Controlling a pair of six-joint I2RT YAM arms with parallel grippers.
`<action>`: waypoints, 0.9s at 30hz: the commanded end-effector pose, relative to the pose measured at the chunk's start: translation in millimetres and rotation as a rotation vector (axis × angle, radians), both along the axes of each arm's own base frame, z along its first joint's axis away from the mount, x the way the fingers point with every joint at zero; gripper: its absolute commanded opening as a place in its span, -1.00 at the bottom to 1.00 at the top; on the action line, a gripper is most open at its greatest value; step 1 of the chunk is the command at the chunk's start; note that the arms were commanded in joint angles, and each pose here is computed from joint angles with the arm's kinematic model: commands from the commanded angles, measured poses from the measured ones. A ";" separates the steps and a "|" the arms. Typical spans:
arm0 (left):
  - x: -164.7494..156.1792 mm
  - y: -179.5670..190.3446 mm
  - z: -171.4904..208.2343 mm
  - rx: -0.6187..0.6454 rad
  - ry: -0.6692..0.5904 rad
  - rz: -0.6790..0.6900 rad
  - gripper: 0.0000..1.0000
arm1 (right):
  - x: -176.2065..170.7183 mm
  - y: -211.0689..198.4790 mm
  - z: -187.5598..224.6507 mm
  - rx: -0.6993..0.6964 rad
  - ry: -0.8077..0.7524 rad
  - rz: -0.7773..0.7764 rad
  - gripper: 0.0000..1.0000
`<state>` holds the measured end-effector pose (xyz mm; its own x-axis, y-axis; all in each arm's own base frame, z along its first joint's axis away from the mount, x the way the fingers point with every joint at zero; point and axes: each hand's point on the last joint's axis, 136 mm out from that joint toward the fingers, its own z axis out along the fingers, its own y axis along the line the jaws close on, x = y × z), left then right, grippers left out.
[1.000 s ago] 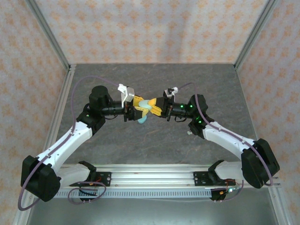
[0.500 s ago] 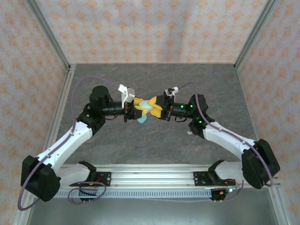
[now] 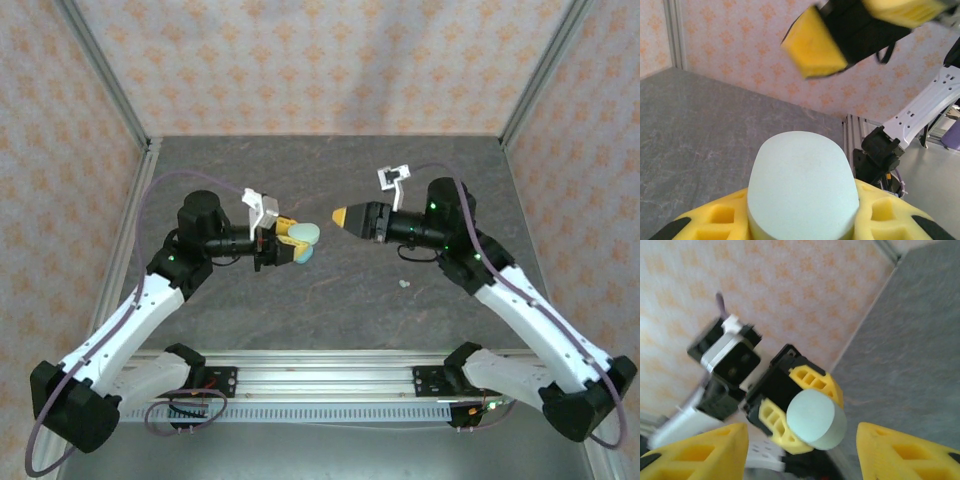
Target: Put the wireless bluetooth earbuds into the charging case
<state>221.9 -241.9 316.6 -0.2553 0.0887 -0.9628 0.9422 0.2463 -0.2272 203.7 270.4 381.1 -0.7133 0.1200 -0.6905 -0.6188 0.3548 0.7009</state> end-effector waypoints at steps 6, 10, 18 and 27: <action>-22.0 1.5 4.5 0.030 0.045 -0.076 -0.75 | -35.0 15.7 -57.3 -0.417 -0.288 0.186 0.23; -27.3 2.5 7.9 0.028 0.037 -0.087 -0.76 | -38.5 29.7 -61.8 -0.424 -0.301 0.240 0.27; -40.8 3.3 8.5 0.040 0.032 -0.145 -0.80 | -39.8 43.1 -50.5 -0.352 -0.335 0.275 0.27; -45.5 2.8 9.8 0.035 0.028 -0.168 -0.82 | -37.9 46.7 -42.0 -0.311 -0.364 0.264 0.23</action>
